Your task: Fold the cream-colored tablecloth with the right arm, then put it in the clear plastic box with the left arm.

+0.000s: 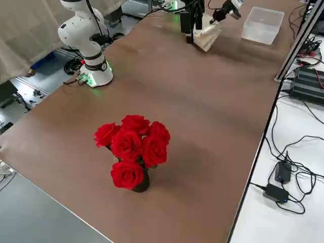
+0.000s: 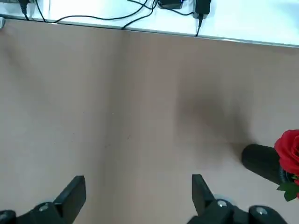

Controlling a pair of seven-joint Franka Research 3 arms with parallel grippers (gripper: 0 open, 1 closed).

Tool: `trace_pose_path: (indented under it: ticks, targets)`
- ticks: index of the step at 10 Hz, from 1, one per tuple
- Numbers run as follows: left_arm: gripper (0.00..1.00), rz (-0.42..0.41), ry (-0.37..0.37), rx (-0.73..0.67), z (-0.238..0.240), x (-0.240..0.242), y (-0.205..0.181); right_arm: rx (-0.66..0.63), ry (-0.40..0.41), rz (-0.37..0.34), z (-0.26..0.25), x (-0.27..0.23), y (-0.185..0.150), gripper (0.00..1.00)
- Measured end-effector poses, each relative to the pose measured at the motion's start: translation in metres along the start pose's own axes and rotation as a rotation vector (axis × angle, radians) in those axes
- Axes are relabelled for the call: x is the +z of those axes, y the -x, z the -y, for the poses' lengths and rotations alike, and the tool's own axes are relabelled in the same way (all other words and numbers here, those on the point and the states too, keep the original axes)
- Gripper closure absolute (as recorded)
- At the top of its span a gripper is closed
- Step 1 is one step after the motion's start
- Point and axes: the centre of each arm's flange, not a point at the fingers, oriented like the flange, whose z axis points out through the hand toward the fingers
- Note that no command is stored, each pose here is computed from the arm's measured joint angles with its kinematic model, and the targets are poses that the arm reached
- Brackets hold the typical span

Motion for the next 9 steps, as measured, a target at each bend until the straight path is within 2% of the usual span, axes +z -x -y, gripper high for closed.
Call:
trace_pose_path:
  ticks: [3, 6, 9]
  targets:
    - [0.88, -0.031, -0.096, 0.068, 0.023, -0.079, 0.015, 0.008, 0.0, -0.005, 0.002, -0.003, 0.0, 0.0]
    - [0.88, -0.009, -0.182, 0.152, 0.061, -0.16, 0.059, 0.129, -0.003, -0.008, 0.009, -0.004, -0.001, 0.0]
    - [0.88, 0.025, -0.366, 0.293, 0.085, -0.212, 0.084, 0.138, -0.003, -0.009, 0.009, -0.005, -0.001, 0.0]
